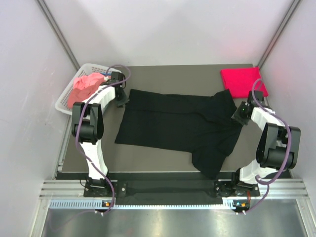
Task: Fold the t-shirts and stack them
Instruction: Fold the tshirt
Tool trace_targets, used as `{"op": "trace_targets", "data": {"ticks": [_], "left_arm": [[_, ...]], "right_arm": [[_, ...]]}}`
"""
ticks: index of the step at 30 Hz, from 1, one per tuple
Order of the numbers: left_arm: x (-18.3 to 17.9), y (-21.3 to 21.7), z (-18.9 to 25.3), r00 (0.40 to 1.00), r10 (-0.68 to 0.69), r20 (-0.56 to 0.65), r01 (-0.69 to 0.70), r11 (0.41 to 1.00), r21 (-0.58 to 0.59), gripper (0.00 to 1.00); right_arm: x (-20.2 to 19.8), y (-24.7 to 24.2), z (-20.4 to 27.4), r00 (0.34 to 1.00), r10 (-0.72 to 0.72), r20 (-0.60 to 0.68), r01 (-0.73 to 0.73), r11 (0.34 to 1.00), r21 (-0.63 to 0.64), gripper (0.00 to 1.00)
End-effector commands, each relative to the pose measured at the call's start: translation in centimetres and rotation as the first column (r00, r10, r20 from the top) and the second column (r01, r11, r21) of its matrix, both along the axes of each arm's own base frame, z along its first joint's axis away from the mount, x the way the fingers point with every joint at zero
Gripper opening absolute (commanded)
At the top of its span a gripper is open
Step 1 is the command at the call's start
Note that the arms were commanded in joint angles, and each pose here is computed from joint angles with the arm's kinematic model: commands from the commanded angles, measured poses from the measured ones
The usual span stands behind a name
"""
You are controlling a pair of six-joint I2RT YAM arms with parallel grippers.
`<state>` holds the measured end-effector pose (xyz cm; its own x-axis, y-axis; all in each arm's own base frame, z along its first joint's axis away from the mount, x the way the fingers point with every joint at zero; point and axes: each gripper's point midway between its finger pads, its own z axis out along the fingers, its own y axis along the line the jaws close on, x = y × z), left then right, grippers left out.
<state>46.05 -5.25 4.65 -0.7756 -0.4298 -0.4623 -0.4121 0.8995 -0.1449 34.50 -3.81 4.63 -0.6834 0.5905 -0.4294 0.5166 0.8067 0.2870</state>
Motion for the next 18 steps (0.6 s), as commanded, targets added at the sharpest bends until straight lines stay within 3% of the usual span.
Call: {"op": "trace_targets", "data": {"ticks": [1,7,11,18], "left_arm": [[1.9,0.2,3.7,0.998,0.002,0.067,-0.003,1.0,0.012,0.3],[6.4,-5.4,7.9,0.947,-0.149,0.284,0.209,0.958,-0.196,0.36],[8.5,-8.5,6.8,0.924,-0.201,0.325,0.306,0.899,-0.313,0.36],[11.1,-9.3,3.3,0.927,-0.21,0.31,0.313,0.887,-0.338,0.36]], "right_arm": [[2.8,-1.1,3.8,0.994,-0.003,0.111,0.004,1.0,-0.006,0.29],[6.9,-0.9,5.6,0.961,0.177,0.21,-0.17,0.984,-0.055,0.41],[11.0,0.1,7.4,0.897,0.283,0.338,-0.279,0.958,-0.062,0.47],[14.9,-1.3,8.2,0.865,0.333,0.376,-0.299,0.943,-0.147,0.48]]}}
